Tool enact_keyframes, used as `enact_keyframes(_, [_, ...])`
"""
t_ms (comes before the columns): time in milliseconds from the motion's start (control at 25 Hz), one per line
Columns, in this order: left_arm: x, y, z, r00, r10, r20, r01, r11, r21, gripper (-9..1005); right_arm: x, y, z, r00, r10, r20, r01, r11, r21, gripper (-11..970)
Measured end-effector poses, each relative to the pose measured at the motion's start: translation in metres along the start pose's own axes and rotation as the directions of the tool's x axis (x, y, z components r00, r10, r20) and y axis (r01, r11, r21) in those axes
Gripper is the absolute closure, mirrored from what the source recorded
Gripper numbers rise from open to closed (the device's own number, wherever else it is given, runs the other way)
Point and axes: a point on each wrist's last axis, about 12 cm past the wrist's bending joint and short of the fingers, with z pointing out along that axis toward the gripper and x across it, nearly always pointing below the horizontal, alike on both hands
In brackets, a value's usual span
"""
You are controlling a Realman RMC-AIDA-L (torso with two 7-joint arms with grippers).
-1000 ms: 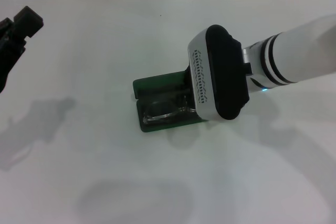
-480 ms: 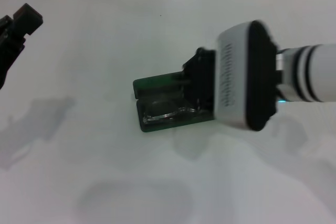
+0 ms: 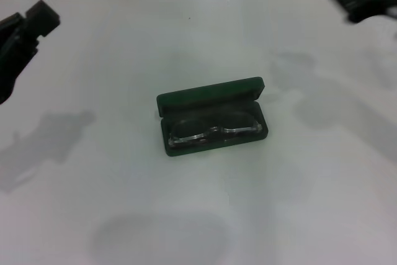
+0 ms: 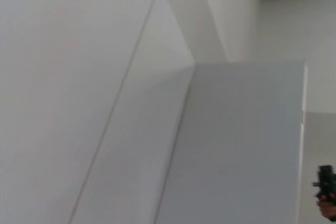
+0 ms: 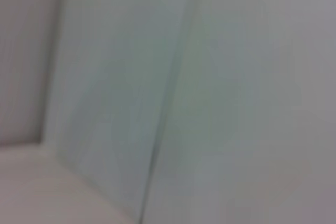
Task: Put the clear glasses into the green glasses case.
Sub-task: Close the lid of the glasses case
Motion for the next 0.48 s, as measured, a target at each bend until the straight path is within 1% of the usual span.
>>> enact_keyframes(40, [-0.001, 0.002, 0.002, 1.000, -0.003, -0.008, 0.003, 1.000, 0.005, 936, 0.002, -0.007, -0.006, 0.999, 0.031, 0.015, -0.031, 0.999, 0.011, 876])
enact_keyframes(80, [-0.002, 0.005, 0.005, 1.000, -0.009, -0.021, 0.009, 1.000, 0.006, 936, 0.008, -0.020, -0.018, 0.996, 0.081, 0.036, -0.082, 0.996, 0.033, 876])
enact_keyframes(120, [-0.002, 0.010, 0.010, 0.999, -0.018, -0.040, 0.018, 1.000, 0.005, 936, 0.014, -0.031, -0.030, 0.989, 0.134, 0.062, -0.136, 0.990, 0.032, 876])
enact_keyframes(200, [0.000, 0.017, 0.018, 0.996, -0.034, -0.081, 0.034, 0.999, -0.002, 936, 0.026, -0.047, -0.051, 0.971, 0.208, 0.115, -0.212, 0.977, 0.026, 876])
enact_keyframes(280, [0.005, 0.027, 0.034, 0.989, -0.054, -0.141, 0.054, 0.999, -0.002, 936, 0.040, -0.060, -0.075, 0.945, 0.272, 0.181, -0.278, 0.961, 0.006, 876])
enact_keyframes(320, [0.008, 0.031, 0.042, 0.983, -0.062, -0.173, 0.063, 0.998, -0.001, 936, 0.045, -0.061, -0.080, 0.937, 0.289, 0.197, -0.294, 0.956, -0.006, 876])
enact_keyframes(360, [0.013, 0.036, 0.052, 0.972, -0.075, -0.223, 0.078, 0.997, 0.003, 917, 0.053, -0.065, -0.091, 0.920, 0.318, 0.230, -0.324, 0.946, -0.016, 876])
enact_keyframes(480, [0.021, 0.046, 0.071, 0.935, -0.100, -0.340, 0.107, 0.994, 0.002, 859, 0.072, -0.067, -0.099, 0.887, 0.373, 0.273, -0.372, 0.926, -0.056, 876])
